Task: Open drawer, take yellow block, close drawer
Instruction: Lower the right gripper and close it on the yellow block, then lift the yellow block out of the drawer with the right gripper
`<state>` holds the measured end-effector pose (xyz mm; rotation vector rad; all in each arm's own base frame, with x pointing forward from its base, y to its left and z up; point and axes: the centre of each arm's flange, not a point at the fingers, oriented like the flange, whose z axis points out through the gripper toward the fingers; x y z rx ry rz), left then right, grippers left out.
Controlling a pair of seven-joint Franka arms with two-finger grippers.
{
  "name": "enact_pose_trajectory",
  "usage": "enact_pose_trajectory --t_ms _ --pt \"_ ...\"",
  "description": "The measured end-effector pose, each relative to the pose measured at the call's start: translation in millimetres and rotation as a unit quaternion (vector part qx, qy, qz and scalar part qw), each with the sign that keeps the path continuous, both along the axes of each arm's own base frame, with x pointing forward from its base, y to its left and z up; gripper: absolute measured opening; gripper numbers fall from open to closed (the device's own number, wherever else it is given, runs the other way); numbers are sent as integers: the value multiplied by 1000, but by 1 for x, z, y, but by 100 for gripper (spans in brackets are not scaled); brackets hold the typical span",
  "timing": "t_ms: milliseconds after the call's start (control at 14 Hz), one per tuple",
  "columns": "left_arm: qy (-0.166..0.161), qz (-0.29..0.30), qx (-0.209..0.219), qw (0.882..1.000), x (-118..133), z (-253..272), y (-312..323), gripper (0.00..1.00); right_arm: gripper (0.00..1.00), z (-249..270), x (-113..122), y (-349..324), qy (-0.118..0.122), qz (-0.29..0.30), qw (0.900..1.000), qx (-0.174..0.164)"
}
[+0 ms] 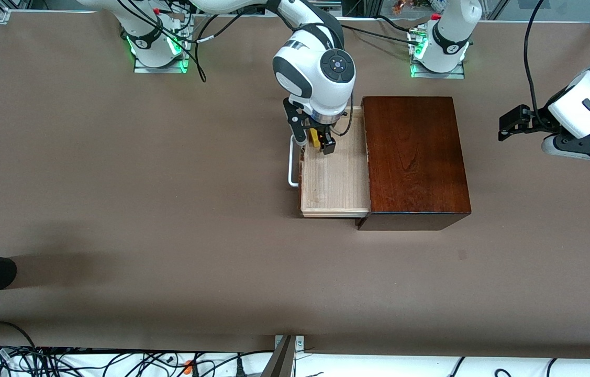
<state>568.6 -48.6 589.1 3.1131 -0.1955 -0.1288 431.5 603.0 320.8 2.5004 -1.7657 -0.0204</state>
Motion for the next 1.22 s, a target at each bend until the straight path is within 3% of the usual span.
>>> enact_pose_trajectory --t_ms 143,430,645,1003,1218 --pt "2 0 0 1000 0 0 0 100 100 0 -2 2 0 2 1000 0" --pt "3 0 0 1000 -1 -1 0 100 85 -4 -9 5 2 12 1000 -2" --pt "3 -1 0 1000 -1 -1 -1 100 55 -4 -9 6 4 37 999 -1" --pt "4 -1 0 1000 -1 -1 -1 100 55 10 -7 6 1 65 998 6" --pt "4 -1 0 1000 -1 -1 -1 100 55 71 5 1 -10 61 997 35"
